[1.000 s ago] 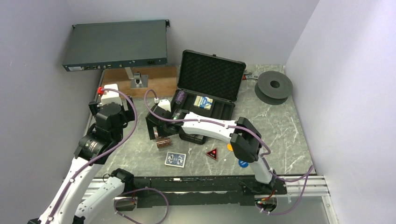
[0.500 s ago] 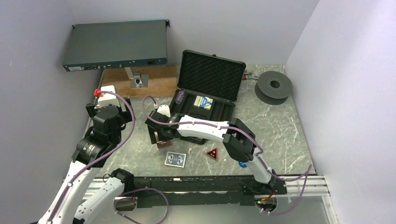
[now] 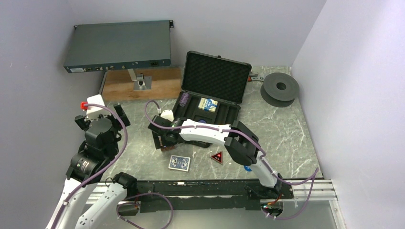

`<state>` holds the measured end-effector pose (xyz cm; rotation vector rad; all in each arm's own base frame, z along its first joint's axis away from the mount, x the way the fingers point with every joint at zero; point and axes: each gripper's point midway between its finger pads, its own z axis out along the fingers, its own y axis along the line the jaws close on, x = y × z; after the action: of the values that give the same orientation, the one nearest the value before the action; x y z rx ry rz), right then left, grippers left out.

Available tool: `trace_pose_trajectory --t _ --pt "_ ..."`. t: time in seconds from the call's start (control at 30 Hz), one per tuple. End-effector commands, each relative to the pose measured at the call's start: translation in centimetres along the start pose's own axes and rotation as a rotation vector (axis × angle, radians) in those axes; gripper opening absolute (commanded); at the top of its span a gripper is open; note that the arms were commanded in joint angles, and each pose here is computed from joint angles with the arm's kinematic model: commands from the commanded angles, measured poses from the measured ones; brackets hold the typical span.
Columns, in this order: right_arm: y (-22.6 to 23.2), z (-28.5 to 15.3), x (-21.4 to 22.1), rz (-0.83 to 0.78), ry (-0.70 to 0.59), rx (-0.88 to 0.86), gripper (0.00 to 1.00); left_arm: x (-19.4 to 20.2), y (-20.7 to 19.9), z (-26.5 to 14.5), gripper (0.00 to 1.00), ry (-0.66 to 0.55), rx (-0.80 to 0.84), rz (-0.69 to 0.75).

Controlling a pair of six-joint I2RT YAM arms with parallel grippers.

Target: Pack up texas hold em set

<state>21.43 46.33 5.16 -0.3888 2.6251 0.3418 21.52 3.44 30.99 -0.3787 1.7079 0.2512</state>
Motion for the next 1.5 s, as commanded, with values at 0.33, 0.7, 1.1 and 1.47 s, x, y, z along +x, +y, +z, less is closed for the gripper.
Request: trace_pose_trajectory --t 0.33,0.7,1.1,1.47 --pt "1.7 -0.1 -0.6 -0.010 -0.026 -0.015 0.87 -0.6 0.2 0.2 0.99 -0.023 -0.026 -0.028" --pt "1.2 0.1 -0.4 -0.023 -0.033 0.030 0.85 -0.6 0.1 0.3 0.99 -0.020 -0.021 -0.024" --pt "1.5 0.0 -0.2 -0.044 -0.031 0.011 0.59 -0.5 -0.1 0.3 0.99 -0.018 -0.013 -0.019" --pt "2.5 -5.9 -3.1 -0.112 -0.150 -0.134 0.51 -0.4 -0.3 0.5 0.98 -0.011 -0.011 -0.010"
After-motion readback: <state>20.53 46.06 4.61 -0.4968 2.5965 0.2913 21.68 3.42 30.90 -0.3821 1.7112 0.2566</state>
